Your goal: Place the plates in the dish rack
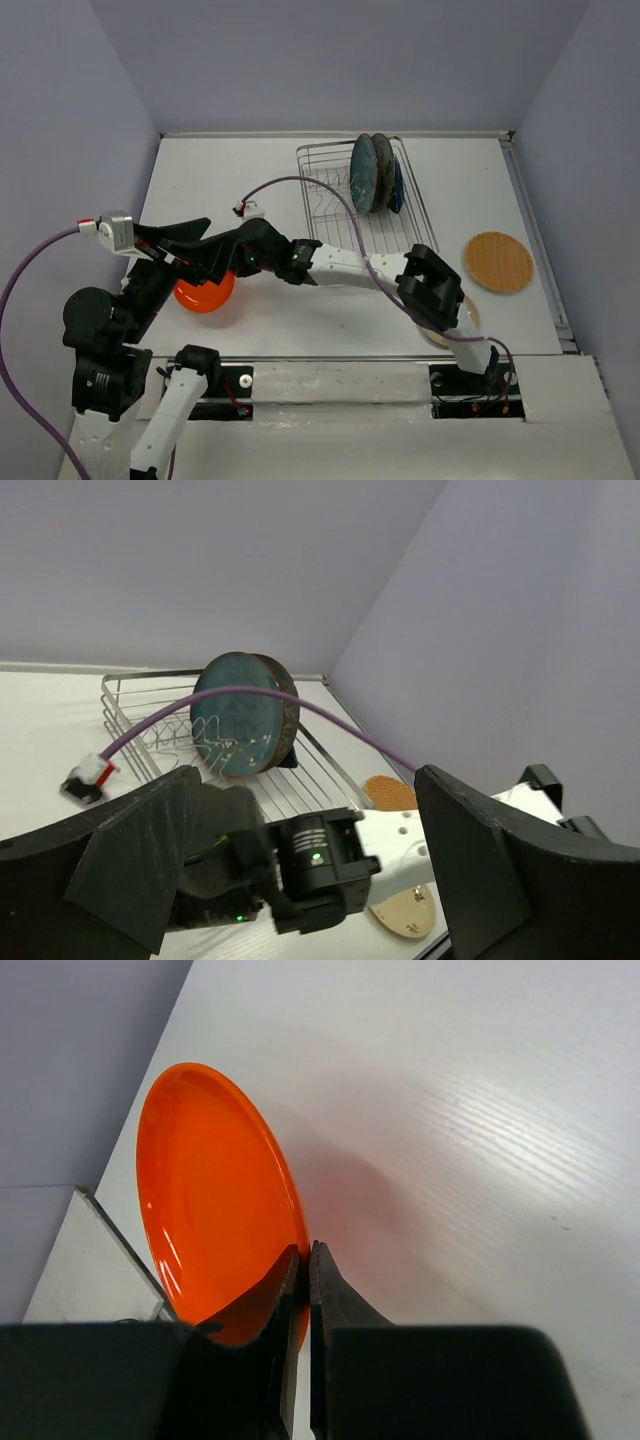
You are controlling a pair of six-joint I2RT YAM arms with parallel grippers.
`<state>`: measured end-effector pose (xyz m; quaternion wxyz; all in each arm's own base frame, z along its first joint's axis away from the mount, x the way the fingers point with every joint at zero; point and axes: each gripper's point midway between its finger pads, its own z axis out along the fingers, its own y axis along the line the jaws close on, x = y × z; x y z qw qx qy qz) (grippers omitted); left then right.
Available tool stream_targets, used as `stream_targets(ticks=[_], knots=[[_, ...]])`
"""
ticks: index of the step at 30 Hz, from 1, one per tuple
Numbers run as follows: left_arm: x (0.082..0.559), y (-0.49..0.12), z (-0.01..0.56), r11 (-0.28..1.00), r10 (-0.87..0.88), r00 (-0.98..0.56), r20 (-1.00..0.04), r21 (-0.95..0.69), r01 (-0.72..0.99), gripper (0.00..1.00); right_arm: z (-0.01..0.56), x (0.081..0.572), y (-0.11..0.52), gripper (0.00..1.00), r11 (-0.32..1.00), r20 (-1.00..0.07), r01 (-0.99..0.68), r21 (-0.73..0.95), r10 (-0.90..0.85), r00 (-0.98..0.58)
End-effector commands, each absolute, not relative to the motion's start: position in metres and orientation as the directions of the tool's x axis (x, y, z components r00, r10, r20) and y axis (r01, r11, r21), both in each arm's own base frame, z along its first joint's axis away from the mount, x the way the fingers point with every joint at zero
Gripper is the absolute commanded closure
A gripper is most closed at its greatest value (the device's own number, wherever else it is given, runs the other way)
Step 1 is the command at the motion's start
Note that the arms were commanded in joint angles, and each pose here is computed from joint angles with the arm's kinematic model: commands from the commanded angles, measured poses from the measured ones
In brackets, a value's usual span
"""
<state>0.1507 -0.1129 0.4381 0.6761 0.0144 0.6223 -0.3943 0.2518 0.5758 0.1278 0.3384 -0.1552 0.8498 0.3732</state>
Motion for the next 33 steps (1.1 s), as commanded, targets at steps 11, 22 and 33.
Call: stream_targets(ticks=[11, 22, 33], knots=[[0.176, -0.105, 0.393, 0.768, -0.448, -0.105, -0.888, -0.442, 0.463, 0.01, 0.281, 0.362, 0.378, 0.93, 0.935, -0.929, -0.274, 0.227, 0.123, -0.348], [0.202, -0.121, 0.301, 0.76, -0.395, -0.237, -0.887, -0.461, 0.458, 0.01, 0.375, 0.404, 0.251, 0.93, 0.94, -0.942, 0.16, -0.303, -0.27, -0.197], [0.209, -0.131, 0.293, 0.78, -0.325, -0.224, -0.919, -0.394, 0.486, 0.01, 0.4, 0.424, 0.237, 0.93, 0.86, -0.897, 0.269, -0.434, -0.384, -0.219]])
